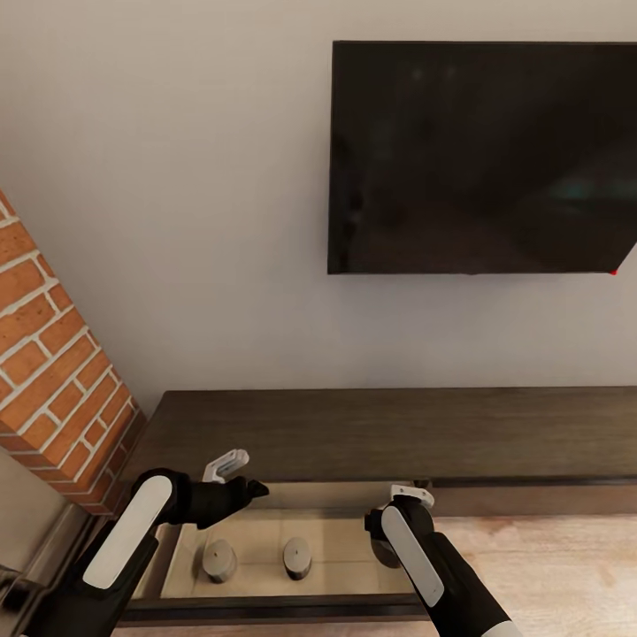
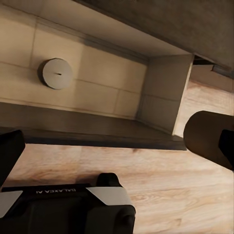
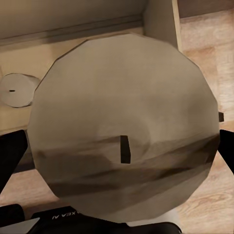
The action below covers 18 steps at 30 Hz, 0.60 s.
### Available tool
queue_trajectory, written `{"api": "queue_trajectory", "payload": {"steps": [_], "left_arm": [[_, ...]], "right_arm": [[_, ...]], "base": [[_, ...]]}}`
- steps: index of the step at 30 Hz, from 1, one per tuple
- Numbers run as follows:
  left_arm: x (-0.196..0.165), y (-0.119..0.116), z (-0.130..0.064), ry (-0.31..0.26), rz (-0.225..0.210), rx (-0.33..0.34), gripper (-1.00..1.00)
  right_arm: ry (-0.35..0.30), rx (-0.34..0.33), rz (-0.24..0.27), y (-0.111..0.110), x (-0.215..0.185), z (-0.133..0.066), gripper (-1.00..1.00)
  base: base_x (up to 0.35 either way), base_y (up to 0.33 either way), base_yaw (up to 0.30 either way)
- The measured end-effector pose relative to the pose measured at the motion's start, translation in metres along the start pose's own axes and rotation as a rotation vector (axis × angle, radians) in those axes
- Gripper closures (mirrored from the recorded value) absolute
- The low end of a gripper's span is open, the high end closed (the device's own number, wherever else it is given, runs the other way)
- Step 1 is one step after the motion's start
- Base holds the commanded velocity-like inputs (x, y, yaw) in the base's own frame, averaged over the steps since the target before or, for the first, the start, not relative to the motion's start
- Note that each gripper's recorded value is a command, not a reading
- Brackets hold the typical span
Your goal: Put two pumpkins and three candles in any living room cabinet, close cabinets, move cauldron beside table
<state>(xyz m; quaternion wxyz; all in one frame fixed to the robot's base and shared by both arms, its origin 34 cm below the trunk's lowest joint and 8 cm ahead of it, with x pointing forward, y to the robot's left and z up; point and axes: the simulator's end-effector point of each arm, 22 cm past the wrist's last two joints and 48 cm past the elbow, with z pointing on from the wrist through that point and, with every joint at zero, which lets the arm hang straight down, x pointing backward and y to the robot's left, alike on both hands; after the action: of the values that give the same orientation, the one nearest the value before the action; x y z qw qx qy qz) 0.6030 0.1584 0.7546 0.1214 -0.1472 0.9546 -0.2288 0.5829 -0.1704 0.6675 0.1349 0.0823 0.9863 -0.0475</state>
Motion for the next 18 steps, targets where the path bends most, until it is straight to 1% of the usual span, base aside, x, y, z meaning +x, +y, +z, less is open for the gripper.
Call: {"api": "queue_trajectory", "payload": {"steps": [8, 18], "left_arm": [[-0.002, -0.001, 0.007, -0.014, 0.009, 0.010, -1.00], [-0.012, -0.012, 0.004, -0.066, 0.046, 0.043, -1.00]], "right_arm": [[0.003, 0.003, -0.004, 0.000, 0.004, 0.012, 1.00], [-0.001, 0.002, 0.001, 0.001, 0.007, 0.027, 1.00]], "base": [[0.000, 0.000, 0.000], [0.000, 0.000, 0.000]]}}
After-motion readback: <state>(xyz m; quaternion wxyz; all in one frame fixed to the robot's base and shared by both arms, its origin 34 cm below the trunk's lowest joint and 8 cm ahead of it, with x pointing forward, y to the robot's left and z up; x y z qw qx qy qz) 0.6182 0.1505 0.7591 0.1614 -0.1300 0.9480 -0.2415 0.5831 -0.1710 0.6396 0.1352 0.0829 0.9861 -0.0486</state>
